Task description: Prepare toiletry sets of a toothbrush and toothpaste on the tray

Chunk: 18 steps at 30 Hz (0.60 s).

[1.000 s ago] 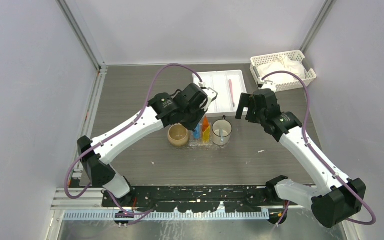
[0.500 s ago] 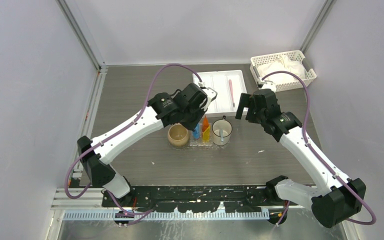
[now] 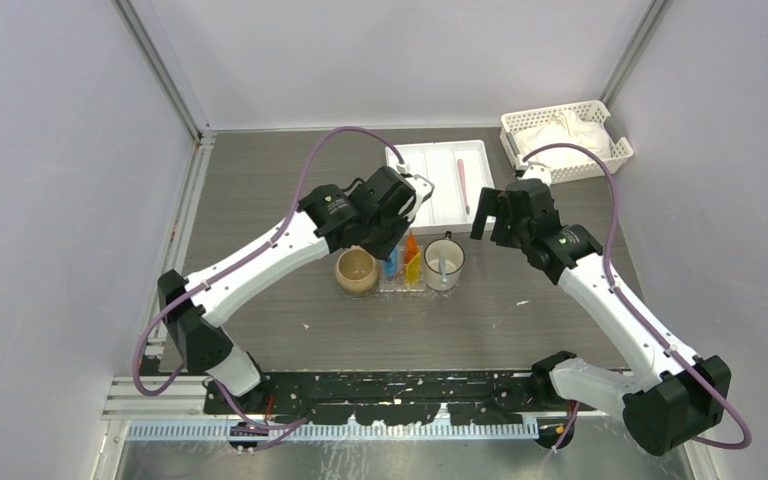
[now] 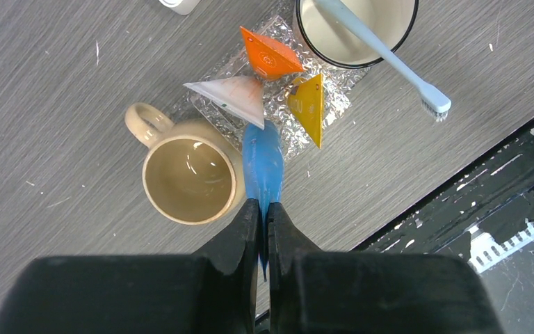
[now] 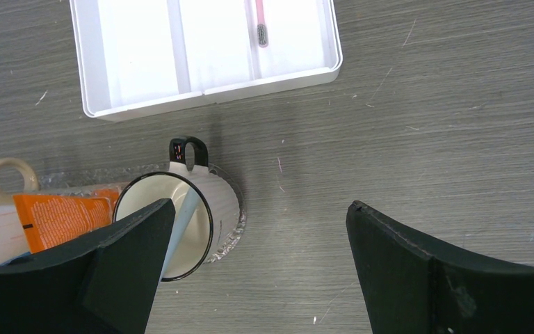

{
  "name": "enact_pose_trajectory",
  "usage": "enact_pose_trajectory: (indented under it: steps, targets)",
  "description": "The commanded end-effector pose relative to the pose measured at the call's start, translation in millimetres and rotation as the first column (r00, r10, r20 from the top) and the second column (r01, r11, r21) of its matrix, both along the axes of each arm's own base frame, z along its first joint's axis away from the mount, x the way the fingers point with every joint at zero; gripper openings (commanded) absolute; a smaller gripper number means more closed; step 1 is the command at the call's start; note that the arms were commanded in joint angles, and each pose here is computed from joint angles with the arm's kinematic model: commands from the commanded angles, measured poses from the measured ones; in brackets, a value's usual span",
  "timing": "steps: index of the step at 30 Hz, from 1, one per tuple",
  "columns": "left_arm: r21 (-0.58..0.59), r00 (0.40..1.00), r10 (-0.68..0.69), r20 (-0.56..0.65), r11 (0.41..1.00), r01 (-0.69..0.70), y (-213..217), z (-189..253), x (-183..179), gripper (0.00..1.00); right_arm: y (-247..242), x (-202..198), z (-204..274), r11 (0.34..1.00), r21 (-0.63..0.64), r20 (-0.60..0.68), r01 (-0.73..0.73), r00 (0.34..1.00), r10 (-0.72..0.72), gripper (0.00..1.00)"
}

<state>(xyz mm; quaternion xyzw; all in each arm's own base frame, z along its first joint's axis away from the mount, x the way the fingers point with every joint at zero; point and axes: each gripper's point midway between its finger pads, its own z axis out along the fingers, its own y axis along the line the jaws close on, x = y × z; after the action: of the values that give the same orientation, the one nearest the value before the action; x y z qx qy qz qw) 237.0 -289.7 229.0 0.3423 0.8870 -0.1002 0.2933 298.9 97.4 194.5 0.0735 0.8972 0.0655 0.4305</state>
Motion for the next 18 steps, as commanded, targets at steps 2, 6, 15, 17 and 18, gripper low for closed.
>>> enact_pose_trajectory:
  steps: [2,6,15,17,18]
  targets:
    - [-0.029,1.0,-0.001,0.024,1.0,0.001,-3.1,7.5,5.5,0.01,3.2,7.5,5.5,1.0,0.019,0.033,0.004,0.999,-0.004,1.0]
    - [-0.025,1.0,-0.001,0.021,1.0,0.001,-3.7,3.3,5.5,0.01,3.3,7.5,3.8,1.0,0.019,0.029,0.003,1.0,-0.004,1.0]
    - [-0.033,1.0,-0.01,0.003,0.999,0.01,-8.9,-4.8,4.6,0.01,4.5,7.6,2.3,1.0,0.022,0.026,0.0,1.0,0.0,1.0]
    - [-0.029,1.0,-0.01,-0.001,1.0,0.01,-9.0,-6.6,4.5,0.01,4.5,7.7,0.8,1.0,0.021,0.024,0.0,1.0,0.0,1.0]
    - [-0.029,1.0,-0.01,-0.001,1.0,0.01,-9.2,-7.9,4.7,0.01,4.4,7.8,0.4,1.0,0.02,0.023,0.0,1.0,0.0,1.0]
